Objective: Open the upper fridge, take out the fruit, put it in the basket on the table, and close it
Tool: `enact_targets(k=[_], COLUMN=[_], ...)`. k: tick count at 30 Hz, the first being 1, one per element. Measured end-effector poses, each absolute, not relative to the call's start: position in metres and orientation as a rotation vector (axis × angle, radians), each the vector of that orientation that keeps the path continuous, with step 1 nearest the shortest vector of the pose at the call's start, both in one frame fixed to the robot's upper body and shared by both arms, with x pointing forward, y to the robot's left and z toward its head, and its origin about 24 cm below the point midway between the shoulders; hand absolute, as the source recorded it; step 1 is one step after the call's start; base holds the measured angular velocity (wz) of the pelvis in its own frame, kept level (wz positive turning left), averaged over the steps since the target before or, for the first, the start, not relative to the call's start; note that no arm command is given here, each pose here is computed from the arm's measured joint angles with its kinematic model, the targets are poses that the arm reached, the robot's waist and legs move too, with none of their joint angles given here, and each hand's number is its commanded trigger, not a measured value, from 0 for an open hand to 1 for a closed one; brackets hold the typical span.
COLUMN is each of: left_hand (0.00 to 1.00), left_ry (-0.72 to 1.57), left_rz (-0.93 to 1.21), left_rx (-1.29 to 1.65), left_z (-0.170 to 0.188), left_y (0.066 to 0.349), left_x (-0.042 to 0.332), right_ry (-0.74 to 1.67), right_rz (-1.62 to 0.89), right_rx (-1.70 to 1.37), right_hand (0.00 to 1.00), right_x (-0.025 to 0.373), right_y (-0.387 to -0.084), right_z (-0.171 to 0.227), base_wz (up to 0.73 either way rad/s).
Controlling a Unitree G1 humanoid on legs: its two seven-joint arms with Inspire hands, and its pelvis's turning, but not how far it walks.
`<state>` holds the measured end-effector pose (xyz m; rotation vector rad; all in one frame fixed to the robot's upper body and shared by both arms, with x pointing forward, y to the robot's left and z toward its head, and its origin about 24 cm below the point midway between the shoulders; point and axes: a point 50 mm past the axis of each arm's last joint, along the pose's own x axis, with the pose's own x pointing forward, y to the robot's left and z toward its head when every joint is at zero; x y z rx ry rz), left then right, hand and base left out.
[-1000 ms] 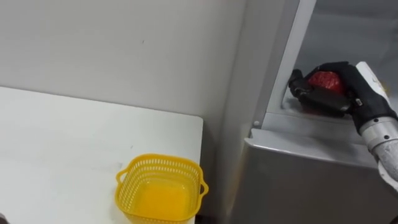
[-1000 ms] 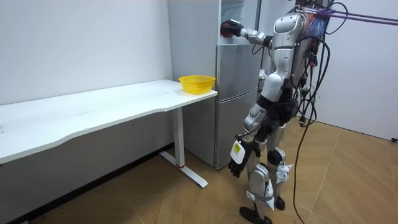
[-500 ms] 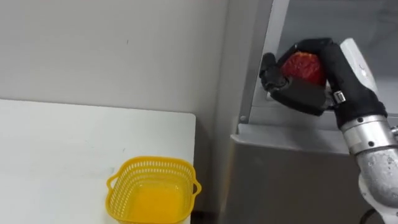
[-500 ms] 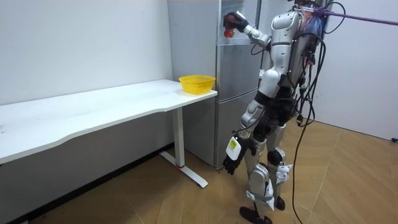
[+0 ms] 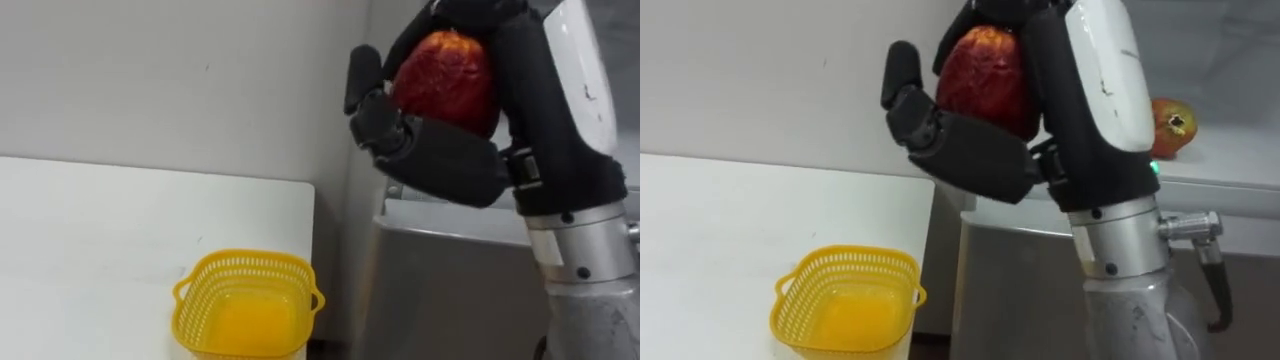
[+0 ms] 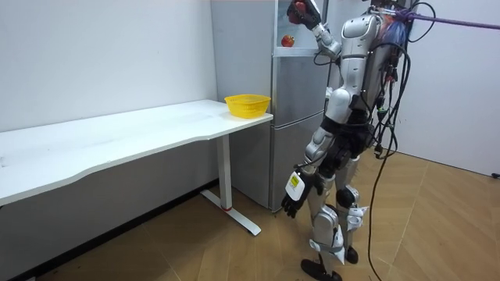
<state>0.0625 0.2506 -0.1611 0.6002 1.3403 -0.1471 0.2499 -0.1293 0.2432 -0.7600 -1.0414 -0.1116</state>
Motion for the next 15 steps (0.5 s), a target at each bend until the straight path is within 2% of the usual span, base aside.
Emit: enact_targets(k=[15], left_hand=[0.00], left_ry=[1.292], left_rz=[-0.241], left_rx=[0.689], left_z=[-0.158], left_y=[0.251], left_x=[0.078], right_ry=[-1.055], right_rz=[0.158], right_rx=[-0.814], right_hand=[1.00], right_x=[0.240], right_y=[-0.079], right_z=[0.218], base_wz=[0.00])
